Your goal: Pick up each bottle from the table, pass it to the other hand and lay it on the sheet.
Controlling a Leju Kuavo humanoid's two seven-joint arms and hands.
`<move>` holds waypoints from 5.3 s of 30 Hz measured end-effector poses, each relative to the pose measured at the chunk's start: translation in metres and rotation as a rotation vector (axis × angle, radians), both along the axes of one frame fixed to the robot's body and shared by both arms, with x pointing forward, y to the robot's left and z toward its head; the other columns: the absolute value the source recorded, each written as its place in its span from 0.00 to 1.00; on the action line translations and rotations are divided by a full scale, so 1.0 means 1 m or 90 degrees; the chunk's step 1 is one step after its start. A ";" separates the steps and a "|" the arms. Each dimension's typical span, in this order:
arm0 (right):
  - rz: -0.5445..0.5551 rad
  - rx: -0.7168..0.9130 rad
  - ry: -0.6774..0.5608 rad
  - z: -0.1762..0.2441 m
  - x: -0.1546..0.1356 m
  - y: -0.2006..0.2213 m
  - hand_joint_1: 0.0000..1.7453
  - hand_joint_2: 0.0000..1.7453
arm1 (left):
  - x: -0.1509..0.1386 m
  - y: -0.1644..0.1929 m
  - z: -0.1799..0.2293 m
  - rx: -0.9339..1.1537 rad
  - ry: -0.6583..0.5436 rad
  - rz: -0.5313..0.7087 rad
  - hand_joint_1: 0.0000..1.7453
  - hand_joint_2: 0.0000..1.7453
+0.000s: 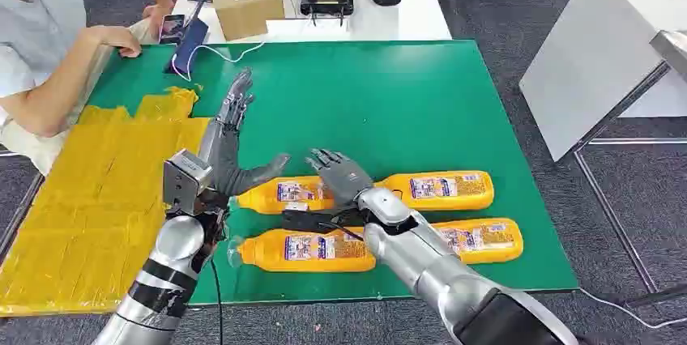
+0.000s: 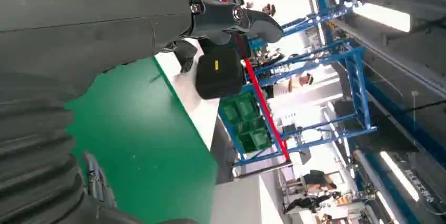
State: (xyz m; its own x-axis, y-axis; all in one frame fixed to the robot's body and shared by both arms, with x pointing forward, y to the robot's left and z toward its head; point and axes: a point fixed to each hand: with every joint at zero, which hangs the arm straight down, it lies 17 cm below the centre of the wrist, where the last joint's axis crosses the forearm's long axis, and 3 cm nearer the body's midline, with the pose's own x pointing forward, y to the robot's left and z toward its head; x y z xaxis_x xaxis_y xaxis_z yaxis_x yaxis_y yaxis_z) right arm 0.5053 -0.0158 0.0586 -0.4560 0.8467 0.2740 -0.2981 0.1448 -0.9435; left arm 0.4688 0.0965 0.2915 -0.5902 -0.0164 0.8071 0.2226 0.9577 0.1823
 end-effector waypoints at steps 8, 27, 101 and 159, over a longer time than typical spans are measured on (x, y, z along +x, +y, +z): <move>-0.066 -0.110 0.009 -0.024 0.012 -0.036 0.00 1.00 | 0.003 -0.012 0.005 0.006 -0.013 0.003 0.00 1.00; -0.066 -0.167 -0.021 -0.031 0.015 -0.050 0.94 1.00 | 0.003 -0.027 0.003 0.003 -0.007 -0.014 0.00 1.00; -0.281 0.634 -0.198 0.121 -0.023 -0.140 1.00 1.00 | -0.025 -0.007 -0.059 0.032 0.073 -0.004 0.00 1.00; 0.058 0.473 -0.103 0.106 -0.085 0.058 1.00 1.00 | -0.029 0.013 -0.060 -0.225 0.163 -0.084 1.00 1.00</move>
State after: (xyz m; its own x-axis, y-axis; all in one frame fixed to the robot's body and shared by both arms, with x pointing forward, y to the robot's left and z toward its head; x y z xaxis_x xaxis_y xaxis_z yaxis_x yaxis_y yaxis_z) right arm 0.4200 0.0420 0.1642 -0.5982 0.4227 0.6809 -0.2058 0.7401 -0.6402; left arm 0.4403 0.1092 0.2318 -0.3499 0.3480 0.8698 0.3422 0.9118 -0.2271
